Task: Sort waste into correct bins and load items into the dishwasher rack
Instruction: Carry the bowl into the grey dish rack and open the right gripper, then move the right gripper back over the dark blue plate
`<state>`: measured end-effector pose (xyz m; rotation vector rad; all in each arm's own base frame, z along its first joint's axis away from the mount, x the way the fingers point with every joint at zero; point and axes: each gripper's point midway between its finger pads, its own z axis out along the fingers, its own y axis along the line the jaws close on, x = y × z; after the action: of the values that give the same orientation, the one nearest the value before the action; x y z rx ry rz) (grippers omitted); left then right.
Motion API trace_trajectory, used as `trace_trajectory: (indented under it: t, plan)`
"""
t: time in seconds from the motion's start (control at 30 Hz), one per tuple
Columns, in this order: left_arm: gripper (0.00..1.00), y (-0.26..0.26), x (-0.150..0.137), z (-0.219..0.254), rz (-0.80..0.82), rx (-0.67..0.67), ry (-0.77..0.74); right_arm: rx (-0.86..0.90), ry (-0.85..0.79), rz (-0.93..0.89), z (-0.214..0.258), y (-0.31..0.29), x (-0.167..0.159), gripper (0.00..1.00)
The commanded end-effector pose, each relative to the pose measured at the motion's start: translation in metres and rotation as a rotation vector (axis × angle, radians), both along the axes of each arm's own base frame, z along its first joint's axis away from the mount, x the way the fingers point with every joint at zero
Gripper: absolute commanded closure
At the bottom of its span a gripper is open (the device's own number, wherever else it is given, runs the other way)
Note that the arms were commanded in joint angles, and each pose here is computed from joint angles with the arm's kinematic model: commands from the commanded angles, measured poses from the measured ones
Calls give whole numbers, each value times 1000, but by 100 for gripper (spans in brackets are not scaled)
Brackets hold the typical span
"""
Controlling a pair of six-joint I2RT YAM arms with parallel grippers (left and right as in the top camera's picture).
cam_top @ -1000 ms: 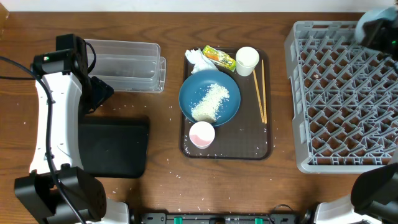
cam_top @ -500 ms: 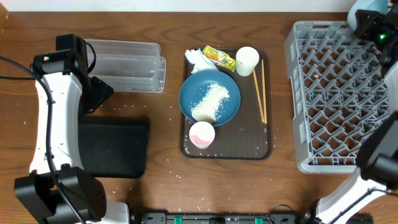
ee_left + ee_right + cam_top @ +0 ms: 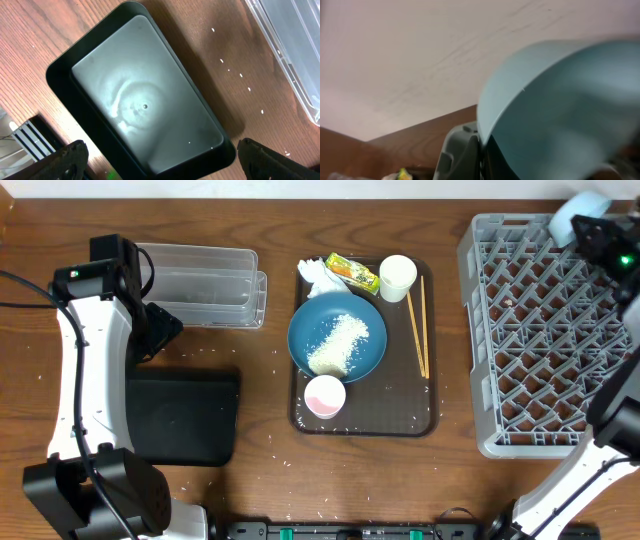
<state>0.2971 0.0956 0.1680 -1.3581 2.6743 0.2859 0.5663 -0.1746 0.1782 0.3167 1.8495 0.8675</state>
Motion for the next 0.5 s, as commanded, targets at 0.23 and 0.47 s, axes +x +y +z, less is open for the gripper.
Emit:
trace_trajectory:
  t: [0.23, 0.47]
  plan:
    - [2, 1, -3, 4, -2, 7, -6, 166, -24, 177, 18, -10, -41, 94]
    - [2, 1, -3, 4, -2, 7, -6, 218, -4, 155, 21, -23, -49, 74]
